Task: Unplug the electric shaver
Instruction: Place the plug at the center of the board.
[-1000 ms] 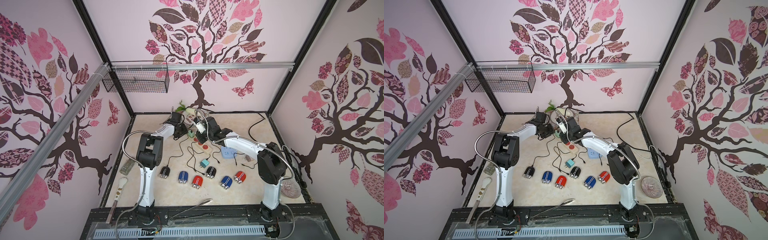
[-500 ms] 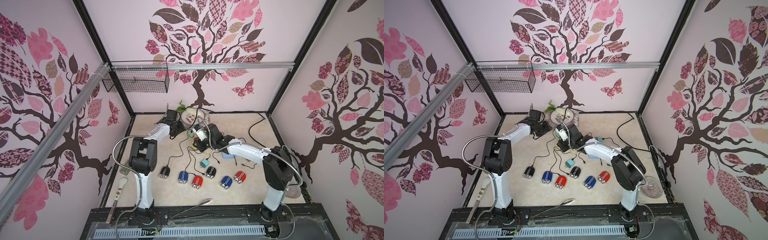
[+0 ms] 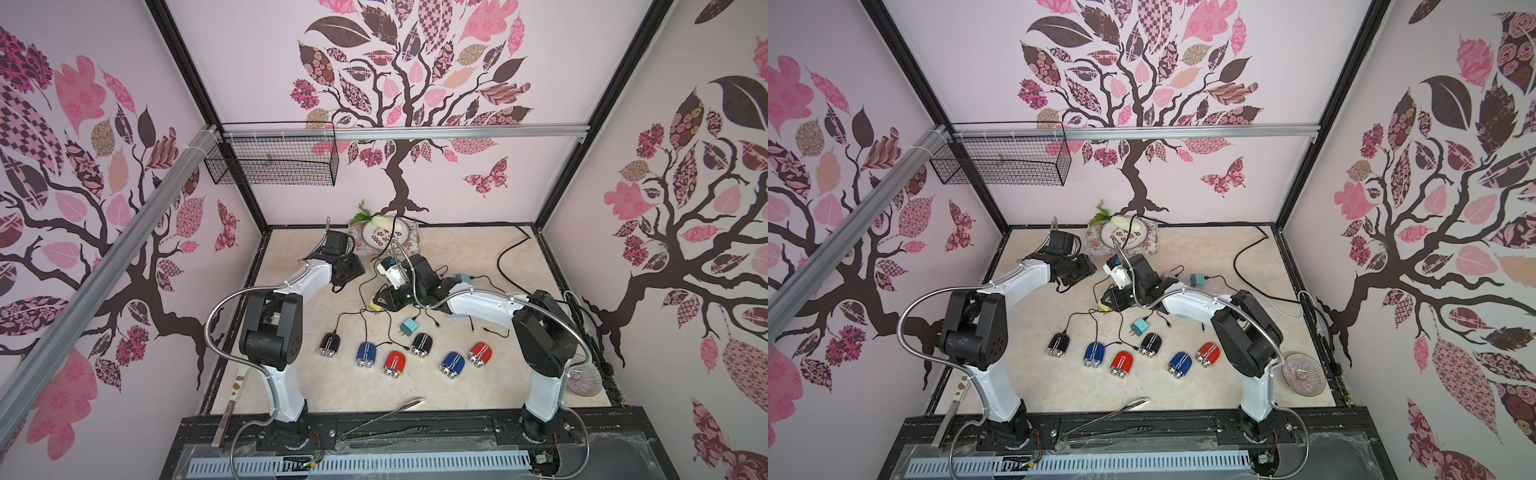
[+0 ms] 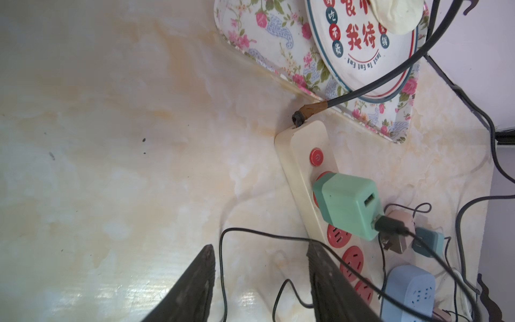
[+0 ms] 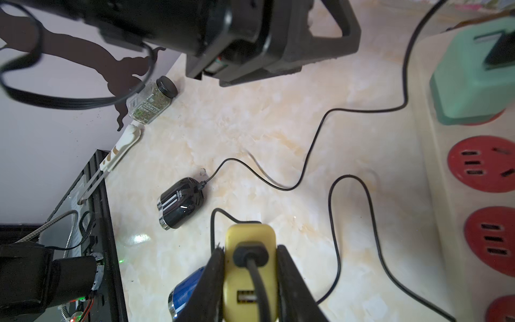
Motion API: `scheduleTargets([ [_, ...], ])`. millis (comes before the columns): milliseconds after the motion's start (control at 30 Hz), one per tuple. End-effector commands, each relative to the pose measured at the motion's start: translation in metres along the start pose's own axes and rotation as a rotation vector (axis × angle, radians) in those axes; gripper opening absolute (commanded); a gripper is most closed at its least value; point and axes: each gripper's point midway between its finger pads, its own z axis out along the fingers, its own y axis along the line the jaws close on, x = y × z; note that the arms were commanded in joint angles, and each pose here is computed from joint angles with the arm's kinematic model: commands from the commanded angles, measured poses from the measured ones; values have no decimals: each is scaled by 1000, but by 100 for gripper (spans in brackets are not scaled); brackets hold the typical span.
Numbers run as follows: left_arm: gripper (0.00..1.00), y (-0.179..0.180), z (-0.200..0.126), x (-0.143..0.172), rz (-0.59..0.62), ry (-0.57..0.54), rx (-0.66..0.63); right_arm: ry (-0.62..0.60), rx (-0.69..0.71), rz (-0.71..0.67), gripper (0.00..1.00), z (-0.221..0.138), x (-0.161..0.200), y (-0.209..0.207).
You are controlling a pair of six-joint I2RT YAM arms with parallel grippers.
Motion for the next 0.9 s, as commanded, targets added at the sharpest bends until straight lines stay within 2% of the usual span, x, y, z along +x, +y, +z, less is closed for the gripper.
scheduleTargets([
  [0, 56, 3, -8, 4, 21, -16, 10, 31, -19, 39, 17, 16, 12, -3],
  [433, 56, 0, -14, 27, 53, 6, 26, 122, 43, 101, 21, 41, 47, -31],
  [600, 56, -2, -18, 27, 62, 2, 27, 131, 63, 95, 29, 38, 49, -34],
  [867, 55, -4, -22, 27, 76, -5, 28, 118, 126, 56, 53, 23, 40, -36],
])
